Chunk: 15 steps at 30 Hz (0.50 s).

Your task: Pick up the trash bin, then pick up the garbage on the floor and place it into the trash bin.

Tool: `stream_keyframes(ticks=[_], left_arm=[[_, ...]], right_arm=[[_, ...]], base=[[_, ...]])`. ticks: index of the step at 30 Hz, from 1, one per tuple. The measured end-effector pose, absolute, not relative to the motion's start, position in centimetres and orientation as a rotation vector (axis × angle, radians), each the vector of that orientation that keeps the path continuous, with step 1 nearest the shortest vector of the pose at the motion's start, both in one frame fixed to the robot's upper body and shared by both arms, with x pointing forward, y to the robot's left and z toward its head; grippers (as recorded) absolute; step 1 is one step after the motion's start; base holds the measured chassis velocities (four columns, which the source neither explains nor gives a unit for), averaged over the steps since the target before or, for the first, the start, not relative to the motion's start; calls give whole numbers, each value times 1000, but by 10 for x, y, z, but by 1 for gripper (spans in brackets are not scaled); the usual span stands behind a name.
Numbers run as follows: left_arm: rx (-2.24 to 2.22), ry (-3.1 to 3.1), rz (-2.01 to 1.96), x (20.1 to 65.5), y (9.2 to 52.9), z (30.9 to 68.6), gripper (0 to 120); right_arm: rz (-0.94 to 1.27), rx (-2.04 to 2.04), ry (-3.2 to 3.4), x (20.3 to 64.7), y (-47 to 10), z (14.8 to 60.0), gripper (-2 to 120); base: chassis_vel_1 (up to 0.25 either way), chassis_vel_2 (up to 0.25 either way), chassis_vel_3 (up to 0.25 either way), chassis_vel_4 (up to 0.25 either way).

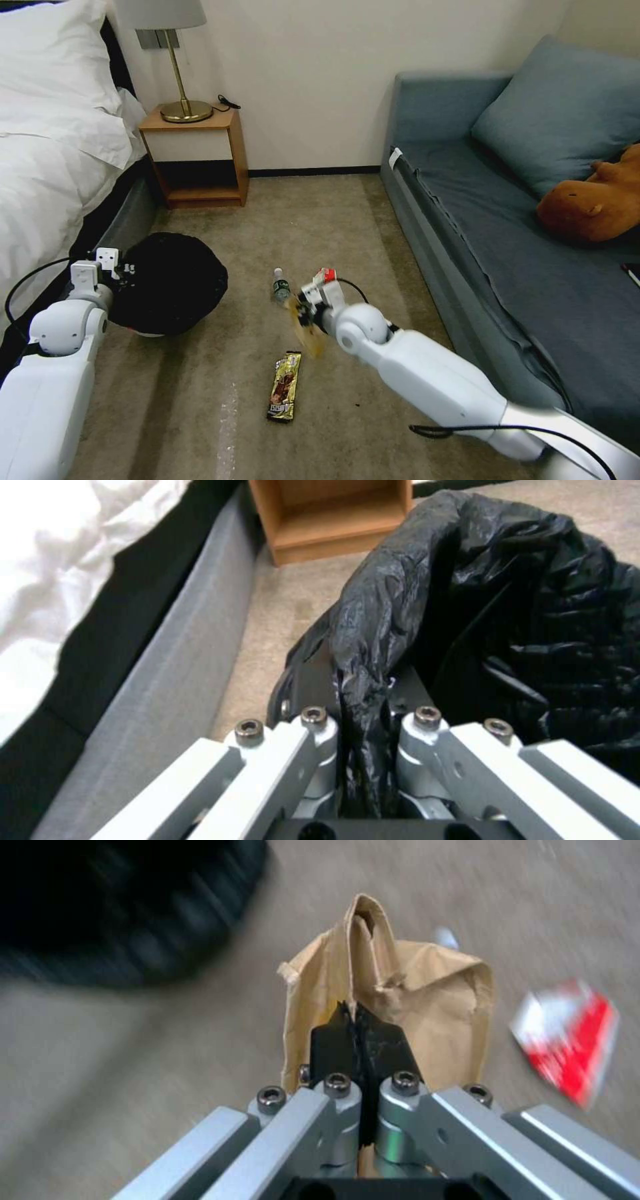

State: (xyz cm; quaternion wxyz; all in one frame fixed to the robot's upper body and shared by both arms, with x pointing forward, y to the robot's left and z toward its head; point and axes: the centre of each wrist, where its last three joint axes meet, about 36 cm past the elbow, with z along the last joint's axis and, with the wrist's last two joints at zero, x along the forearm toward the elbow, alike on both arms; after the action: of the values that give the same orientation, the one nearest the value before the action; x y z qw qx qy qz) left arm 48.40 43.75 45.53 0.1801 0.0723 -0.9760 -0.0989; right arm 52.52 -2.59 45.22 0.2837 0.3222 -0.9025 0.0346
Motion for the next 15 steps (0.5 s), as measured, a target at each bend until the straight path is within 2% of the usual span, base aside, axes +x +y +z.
stream_keyframes(ticks=[5,7,15], left_arm=[[180,-2756,-269,484,429,450,6],[168,-2756,-273,485,423,447,6],[151,-2760,-258,487,419,443,6]], right_arm=[[51,926,-2471,541,-2,492,0],[27,993,-2504,549,18,522,0],[-67,1142,-2497,538,65,545,0]], base=[[0,0,0,0],[0,0,0,0],[0,0,0,0]])
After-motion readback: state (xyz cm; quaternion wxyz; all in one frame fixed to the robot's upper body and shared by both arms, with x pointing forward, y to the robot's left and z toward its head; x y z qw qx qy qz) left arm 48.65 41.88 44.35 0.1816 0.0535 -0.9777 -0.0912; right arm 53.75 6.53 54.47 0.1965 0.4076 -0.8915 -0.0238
